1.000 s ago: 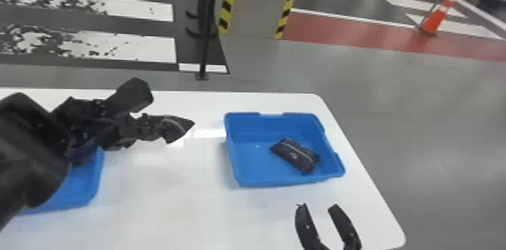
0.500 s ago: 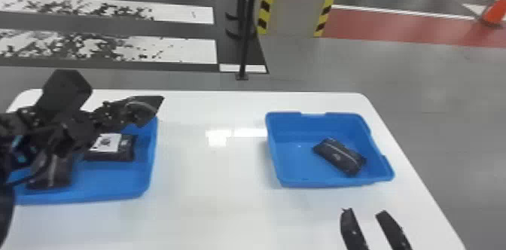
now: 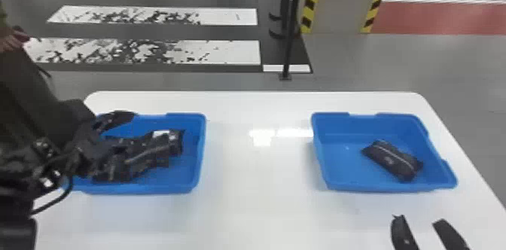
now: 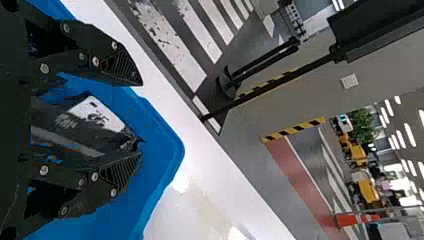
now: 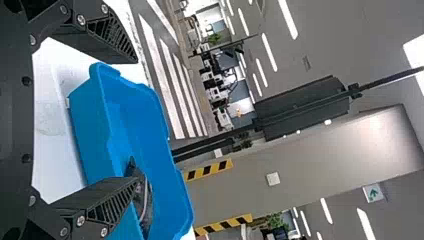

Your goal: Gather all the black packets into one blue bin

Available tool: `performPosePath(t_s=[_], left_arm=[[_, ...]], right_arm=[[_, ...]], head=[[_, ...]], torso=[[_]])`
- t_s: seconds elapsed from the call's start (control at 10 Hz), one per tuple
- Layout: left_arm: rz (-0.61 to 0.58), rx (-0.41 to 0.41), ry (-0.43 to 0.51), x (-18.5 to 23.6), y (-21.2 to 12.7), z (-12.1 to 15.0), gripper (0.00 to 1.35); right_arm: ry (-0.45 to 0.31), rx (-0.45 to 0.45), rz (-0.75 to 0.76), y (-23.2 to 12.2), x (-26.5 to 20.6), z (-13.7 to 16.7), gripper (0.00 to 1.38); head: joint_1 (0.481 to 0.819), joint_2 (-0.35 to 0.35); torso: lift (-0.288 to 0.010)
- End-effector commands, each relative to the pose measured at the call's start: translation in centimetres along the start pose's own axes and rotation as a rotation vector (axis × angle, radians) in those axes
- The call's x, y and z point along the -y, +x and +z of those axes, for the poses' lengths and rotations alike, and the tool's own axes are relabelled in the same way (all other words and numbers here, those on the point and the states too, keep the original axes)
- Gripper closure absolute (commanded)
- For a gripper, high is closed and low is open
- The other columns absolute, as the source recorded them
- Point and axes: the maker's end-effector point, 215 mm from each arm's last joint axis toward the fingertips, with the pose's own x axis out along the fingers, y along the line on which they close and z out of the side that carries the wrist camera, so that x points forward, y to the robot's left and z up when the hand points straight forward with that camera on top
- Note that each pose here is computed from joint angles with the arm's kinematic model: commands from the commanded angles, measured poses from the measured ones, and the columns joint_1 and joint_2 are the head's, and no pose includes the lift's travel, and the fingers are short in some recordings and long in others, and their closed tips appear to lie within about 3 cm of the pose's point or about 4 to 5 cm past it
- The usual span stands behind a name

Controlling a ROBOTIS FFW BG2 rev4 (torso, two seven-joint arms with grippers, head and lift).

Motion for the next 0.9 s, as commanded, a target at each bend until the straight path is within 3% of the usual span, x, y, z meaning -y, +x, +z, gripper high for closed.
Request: performPosePath(t_s=[0.0,0.1,0.4,0.5,0.8], left_arm=[[0.015,0.135,-0.023,1.0,-2.2,1.6,0.27],[0.071,0.185,-0.065,1.4,-5.2,1.5,0.34],[0.129,0.333,-0.272,5.3,-11.4,0.0,0.35],[0.156,0.396,-0.370,6.6,-13.5,0.0,0.35],[0.293,0.447,-0.506,7.3,-19.2,0.1,0.35]], right_arm=[[-0.029,-0.008,0.018,0.6,-0.5,0.1,0.19],[-0.064,-0.015,0.039,1.6,-1.2,0.3,0.19],[-0.153,-0.073,0.067,4.3,-1.6,1.2,0.19],[-0.235,-0.104,0.071,5.4,-1.2,2.4,0.19],[-0.353,-0.277,0.021,8.6,2.4,2.5,0.20]], head=[[0.695,-0.006],[0.695,-0.007],[0.695,0.027],[0.695,0.032],[0.695,0.016]], torso=[[-0.110],[-0.110],[-0.110],[-0.110],[-0.110]])
